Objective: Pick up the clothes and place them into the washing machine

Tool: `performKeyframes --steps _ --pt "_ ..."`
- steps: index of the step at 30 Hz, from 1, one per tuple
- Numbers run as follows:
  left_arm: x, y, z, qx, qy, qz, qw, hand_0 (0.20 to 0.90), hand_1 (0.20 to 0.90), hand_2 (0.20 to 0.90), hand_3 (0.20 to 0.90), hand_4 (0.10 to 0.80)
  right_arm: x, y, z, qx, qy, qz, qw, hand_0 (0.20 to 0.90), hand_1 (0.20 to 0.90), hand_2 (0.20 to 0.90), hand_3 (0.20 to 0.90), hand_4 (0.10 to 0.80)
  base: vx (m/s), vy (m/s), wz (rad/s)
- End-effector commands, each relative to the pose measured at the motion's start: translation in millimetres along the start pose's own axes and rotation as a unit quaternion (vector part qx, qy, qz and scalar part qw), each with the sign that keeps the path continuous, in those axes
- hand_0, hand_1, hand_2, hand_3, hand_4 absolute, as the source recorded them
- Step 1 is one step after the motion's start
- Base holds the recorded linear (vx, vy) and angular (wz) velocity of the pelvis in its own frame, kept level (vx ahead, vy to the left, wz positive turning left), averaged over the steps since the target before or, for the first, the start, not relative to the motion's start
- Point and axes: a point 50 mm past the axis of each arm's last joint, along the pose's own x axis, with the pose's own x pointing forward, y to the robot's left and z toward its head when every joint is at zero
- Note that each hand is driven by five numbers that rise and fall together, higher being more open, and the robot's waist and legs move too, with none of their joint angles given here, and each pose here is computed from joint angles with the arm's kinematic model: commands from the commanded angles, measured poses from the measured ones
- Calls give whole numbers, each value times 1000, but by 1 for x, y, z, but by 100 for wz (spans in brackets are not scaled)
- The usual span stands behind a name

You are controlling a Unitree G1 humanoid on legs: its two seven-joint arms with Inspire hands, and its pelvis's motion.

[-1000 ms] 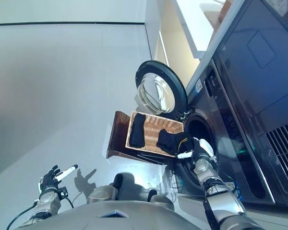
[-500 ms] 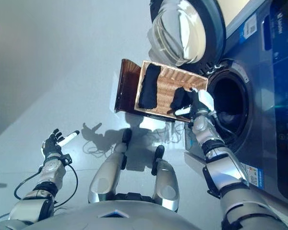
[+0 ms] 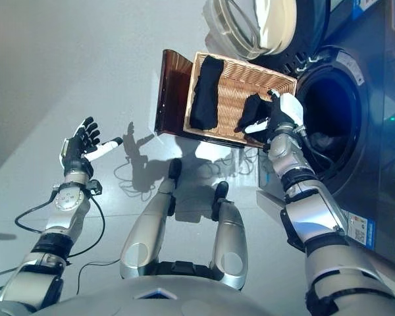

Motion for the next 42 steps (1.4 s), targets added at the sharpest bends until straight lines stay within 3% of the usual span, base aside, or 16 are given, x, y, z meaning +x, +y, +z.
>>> performKeyframes --steps 1,24,42 --pt "3 0 23 6 -73 -4 997 900 900 900 900 800 7 -29 -6 -29 9 -53 998 900 900 900 900 800 -22 26 3" --pt "-2 -31 83 -73 -200 -84 973 900 900 900 900 800 12 -69 -31 -73 82 -88 990 900 900 900 900 800 -3 2 2" --pt "-15 -43 98 -90 -240 -126 958 900 900 900 900 800 9 -113 -52 -124 131 -123 976 900 900 900 900 800 12 -17 9"
